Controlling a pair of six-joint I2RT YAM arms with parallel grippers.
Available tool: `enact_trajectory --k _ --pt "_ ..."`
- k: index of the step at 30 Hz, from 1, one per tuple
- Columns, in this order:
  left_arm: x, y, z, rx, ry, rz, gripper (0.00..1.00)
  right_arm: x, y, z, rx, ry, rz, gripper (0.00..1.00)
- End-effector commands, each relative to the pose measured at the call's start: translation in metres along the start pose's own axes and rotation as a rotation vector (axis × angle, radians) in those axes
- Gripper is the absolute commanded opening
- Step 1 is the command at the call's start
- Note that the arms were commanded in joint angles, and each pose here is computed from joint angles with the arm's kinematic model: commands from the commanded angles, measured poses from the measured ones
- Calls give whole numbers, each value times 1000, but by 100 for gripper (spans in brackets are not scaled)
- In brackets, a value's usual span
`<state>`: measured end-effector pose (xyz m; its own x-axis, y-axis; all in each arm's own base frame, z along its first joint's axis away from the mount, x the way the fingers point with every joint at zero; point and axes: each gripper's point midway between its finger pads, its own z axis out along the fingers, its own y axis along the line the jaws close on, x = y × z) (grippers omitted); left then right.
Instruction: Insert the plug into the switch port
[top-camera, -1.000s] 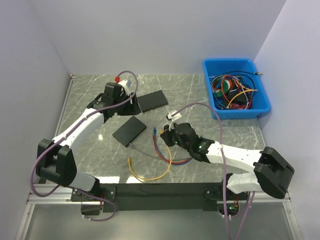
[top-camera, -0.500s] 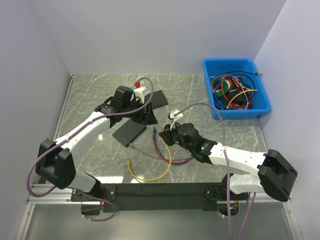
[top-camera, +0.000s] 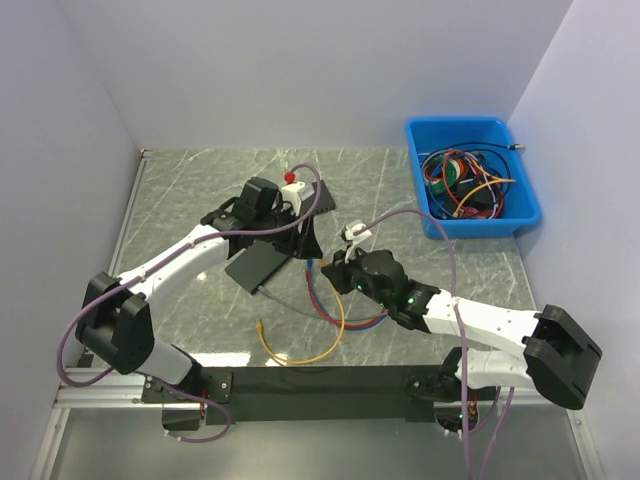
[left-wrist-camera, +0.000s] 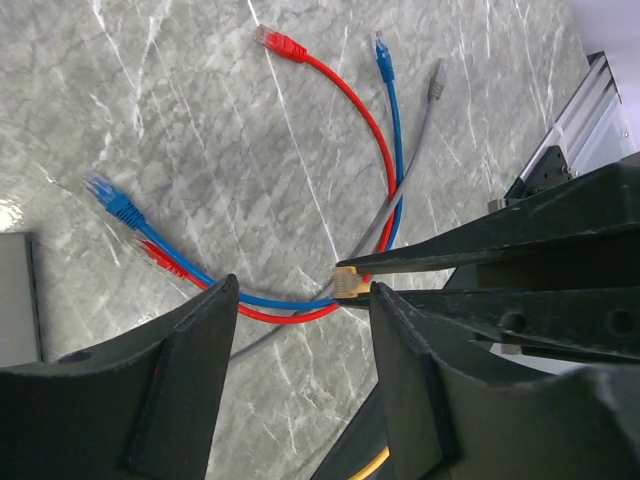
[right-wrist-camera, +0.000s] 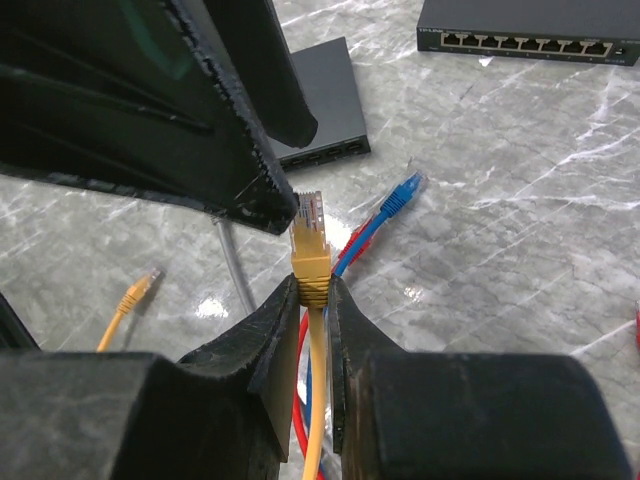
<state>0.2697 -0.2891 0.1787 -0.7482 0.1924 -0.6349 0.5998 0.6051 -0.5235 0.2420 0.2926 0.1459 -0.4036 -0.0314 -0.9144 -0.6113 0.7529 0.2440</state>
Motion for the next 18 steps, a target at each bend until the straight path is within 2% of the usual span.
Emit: enact_trajectory --k 1,7,15,18 --pt "-2 -7 1 32 -3 36 60 -26 8 -8 -41 -107 18 0" --pt "-2 -13 1 58 -4 38 54 -30 14 -16 -85 -138 22 0" --pt "0 -22 3 107 5 34 53 -32 19 -21 -117 -153 26 0" --pt "1 -23 4 113 10 29 48 -32 20 -22 -123 -160 28 0"
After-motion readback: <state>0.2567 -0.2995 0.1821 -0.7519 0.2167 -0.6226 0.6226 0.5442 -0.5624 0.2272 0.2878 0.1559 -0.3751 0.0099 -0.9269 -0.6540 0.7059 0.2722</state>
